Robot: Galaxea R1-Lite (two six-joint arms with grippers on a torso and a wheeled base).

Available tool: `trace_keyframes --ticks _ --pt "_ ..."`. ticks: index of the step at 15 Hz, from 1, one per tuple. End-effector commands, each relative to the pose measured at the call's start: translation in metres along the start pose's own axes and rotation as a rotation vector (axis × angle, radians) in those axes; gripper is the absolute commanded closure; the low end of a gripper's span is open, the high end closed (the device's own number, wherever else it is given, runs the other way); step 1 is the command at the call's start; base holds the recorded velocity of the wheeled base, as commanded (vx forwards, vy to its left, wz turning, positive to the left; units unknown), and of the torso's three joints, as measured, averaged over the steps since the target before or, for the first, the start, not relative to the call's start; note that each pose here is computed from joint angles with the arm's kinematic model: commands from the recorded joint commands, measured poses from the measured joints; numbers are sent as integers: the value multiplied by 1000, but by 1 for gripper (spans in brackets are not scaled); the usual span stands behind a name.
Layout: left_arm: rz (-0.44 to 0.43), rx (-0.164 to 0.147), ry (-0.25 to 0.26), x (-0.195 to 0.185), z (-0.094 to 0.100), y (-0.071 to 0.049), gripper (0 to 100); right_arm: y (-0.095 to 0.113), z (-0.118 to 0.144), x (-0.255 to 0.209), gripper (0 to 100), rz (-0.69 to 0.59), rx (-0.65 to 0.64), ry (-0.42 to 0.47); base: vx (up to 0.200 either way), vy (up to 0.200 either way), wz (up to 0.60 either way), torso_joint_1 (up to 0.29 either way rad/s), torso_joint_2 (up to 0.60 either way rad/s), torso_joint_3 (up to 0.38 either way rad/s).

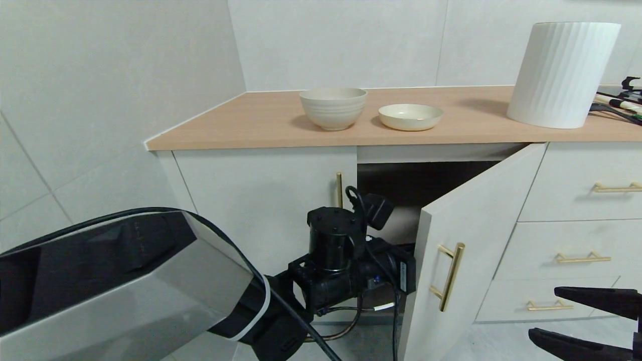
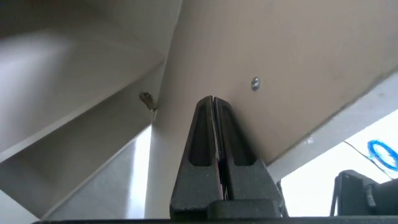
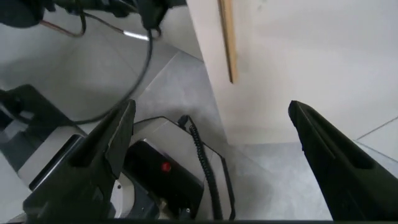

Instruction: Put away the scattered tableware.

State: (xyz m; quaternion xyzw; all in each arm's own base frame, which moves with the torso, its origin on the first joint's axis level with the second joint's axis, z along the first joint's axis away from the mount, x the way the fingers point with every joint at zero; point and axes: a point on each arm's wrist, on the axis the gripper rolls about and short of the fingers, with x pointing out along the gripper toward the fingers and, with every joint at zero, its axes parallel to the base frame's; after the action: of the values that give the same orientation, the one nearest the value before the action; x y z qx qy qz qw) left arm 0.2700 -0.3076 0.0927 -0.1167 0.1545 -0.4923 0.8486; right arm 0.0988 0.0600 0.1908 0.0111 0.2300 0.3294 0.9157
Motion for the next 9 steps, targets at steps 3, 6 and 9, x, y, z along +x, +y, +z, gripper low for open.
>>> trace_keyframes --ticks 3,6,9 --pt "-92 88 2 4 -10 -56 100 12 -7 -7 0 151 -42 -1 0 0 0 0 0 0" --pt "-399 103 47 -24 -14 -134 100 20 -12 -25 0 346 -72 -35 0 0 0 0 0 0" --pt "-345 107 12 -31 -6 -115 100 21 -14 -28 0 379 -72 -26 0 0 0 0 0 0"
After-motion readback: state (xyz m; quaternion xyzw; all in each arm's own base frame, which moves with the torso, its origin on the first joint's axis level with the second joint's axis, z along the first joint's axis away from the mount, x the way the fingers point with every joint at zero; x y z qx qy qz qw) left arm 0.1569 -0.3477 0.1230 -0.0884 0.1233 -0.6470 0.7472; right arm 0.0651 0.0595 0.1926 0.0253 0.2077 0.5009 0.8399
